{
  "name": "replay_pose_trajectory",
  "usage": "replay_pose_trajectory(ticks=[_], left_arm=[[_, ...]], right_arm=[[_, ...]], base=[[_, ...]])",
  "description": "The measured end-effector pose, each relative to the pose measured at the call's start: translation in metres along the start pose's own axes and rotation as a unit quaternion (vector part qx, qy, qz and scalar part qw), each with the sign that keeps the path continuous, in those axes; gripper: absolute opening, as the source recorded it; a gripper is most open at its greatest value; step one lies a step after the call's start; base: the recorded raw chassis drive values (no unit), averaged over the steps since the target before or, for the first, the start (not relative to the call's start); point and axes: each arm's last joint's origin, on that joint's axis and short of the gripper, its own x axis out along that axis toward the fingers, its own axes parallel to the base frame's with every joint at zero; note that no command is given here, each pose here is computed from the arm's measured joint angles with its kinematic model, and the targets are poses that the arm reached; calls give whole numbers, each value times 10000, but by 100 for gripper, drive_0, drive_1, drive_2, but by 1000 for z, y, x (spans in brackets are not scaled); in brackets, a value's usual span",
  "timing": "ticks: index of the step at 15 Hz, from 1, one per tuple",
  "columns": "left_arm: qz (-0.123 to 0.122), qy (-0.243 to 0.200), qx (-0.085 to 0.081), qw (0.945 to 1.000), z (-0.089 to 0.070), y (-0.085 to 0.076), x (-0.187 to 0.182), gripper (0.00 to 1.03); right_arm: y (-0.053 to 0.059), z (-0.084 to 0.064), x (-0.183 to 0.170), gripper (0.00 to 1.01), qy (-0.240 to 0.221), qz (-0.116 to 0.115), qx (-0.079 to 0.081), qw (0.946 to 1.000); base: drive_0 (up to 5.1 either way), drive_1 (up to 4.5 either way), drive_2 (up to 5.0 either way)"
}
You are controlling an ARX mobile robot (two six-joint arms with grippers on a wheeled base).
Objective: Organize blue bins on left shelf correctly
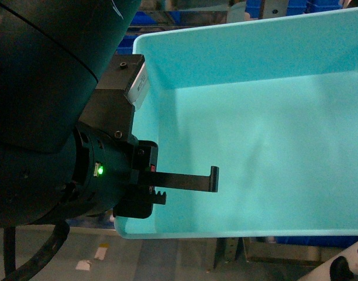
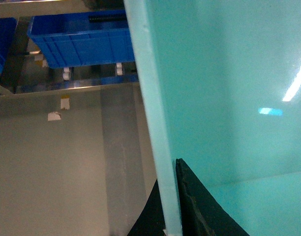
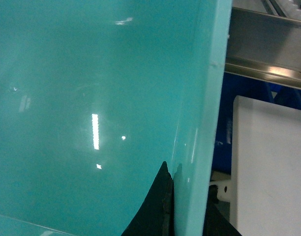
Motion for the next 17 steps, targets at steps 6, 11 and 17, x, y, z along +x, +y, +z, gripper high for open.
replay_pose_trajectory(ticks=[6, 11, 17], left_arm=[[-1, 2, 1, 10000, 0, 0, 0, 2], [0, 0, 2, 10000, 0, 0, 0, 2], [1, -7, -5, 10000, 0, 0, 0, 2]], right_arm=[[0, 0, 0, 2, 5, 3, -1, 10000], [0, 0, 0, 2, 3, 2, 1, 10000], [0, 0, 0, 2, -1, 4, 8, 10000]], base=[[-461, 394, 65], [-457, 400, 40], [-25, 391, -442]])
